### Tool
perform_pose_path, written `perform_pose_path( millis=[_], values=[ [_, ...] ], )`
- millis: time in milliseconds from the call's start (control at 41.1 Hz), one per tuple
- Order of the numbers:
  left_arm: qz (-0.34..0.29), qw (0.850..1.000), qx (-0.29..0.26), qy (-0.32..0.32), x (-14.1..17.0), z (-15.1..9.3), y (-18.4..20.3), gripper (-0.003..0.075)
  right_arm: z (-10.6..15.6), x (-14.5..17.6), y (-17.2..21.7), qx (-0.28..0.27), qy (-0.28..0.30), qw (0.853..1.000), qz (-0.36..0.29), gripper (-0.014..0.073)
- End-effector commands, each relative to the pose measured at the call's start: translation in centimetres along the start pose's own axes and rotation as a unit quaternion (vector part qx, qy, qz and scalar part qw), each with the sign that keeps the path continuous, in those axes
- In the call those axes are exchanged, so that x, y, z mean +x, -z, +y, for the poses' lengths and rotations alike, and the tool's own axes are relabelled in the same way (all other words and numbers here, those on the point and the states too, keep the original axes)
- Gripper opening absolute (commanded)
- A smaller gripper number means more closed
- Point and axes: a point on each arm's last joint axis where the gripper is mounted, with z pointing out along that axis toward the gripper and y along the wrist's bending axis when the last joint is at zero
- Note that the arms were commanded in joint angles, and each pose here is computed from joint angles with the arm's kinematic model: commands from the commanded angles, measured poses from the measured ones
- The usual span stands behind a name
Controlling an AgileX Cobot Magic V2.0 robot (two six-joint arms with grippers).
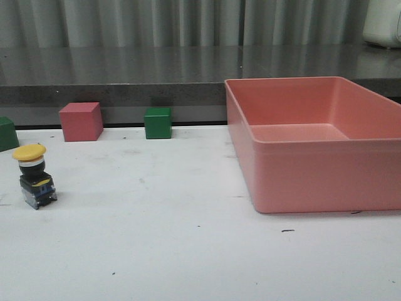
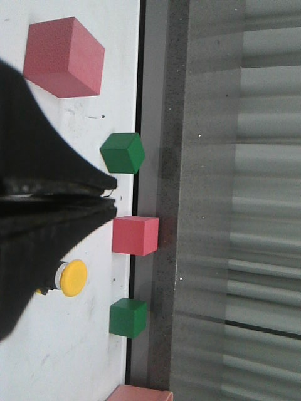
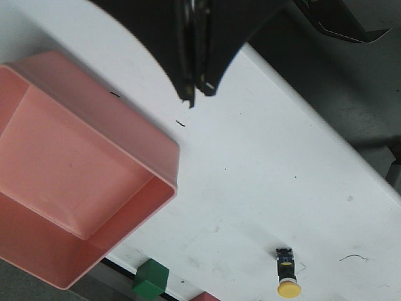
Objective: Place and stand button with both arms
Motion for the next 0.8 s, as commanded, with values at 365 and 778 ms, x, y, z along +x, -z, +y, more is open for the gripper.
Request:
perform_pose_path(
  millis=[365, 778],
  values=[
    [-0.055, 0.998, 0.017, 0.003, -0.56, -0.17, 0.2, -0.002, -0.14, -1.16, 0.36, 0.006, 0.004, 0.999, -0.043, -0.0068],
    [-0.054, 0.998, 0.017, 0.003, -0.55, -0.17, 0.19, -0.002, -0.14, -1.16, 0.36, 0.006, 0.004, 0.999, -0.043, -0.0068]
  ],
)
